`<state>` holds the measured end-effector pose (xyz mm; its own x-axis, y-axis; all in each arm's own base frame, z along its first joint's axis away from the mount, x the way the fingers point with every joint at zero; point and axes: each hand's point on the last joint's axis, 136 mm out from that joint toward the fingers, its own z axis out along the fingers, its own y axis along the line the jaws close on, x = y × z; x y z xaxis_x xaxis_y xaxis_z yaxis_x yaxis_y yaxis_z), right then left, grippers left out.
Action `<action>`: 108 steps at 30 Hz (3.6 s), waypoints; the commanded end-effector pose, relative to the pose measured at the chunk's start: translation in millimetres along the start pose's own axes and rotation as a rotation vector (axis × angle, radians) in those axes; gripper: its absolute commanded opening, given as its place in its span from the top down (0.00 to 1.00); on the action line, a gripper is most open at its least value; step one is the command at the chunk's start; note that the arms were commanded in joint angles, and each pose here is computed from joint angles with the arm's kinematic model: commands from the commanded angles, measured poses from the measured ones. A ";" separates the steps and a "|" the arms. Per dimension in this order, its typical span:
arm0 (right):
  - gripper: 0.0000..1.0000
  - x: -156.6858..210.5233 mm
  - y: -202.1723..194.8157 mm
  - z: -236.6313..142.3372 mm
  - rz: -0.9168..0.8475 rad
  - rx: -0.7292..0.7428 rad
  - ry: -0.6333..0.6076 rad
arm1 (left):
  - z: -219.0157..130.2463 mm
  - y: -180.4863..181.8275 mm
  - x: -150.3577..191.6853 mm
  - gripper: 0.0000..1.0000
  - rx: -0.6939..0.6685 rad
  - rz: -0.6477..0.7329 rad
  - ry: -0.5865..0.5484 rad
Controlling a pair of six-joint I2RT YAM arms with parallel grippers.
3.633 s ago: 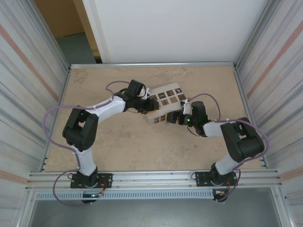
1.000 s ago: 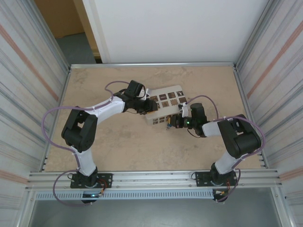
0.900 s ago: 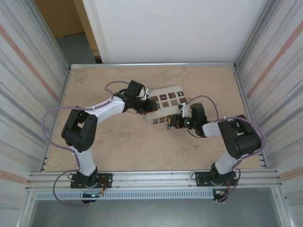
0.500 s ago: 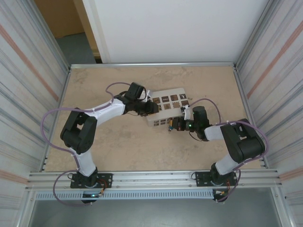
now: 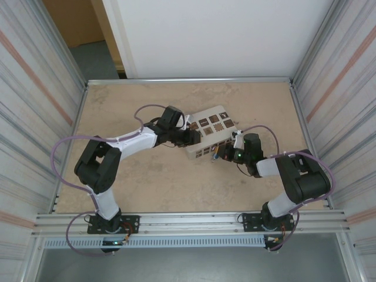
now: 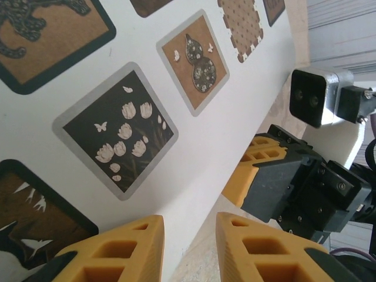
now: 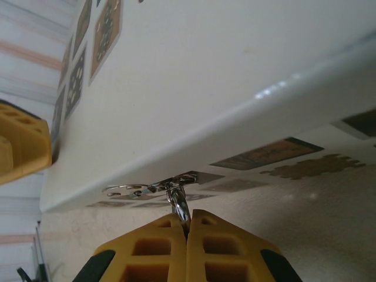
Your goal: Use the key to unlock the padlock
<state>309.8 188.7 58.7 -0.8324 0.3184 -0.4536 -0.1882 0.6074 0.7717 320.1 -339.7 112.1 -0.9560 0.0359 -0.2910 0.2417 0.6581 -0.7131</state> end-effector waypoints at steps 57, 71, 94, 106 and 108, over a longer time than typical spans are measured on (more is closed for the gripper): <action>1.00 -71.0 9.6 -60.5 -0.051 0.202 -0.236 | -30.9 1.9 22.7 0.57 -0.033 -0.022 -0.036; 1.00 -44.1 50.7 -102.3 -0.199 0.258 -0.101 | -91.9 7.9 17.3 0.47 -0.146 0.130 -0.281; 1.00 60.7 46.3 -92.0 -0.183 0.429 0.348 | -195.7 71.9 39.3 0.24 -0.412 0.058 -0.659; 1.00 98.4 35.5 -78.1 -0.160 0.439 0.517 | -211.3 91.1 48.0 0.09 -0.450 0.017 -0.674; 1.00 102.7 35.3 -74.8 -0.147 0.425 0.531 | -212.8 92.3 48.2 0.08 -0.451 0.013 -0.678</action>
<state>188.9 184.8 79.8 -0.9643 -0.1268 -0.2324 -0.2138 0.8908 0.4010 263.7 -124.9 172.5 -0.6111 -0.3154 -0.7260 0.0497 0.9001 -0.4329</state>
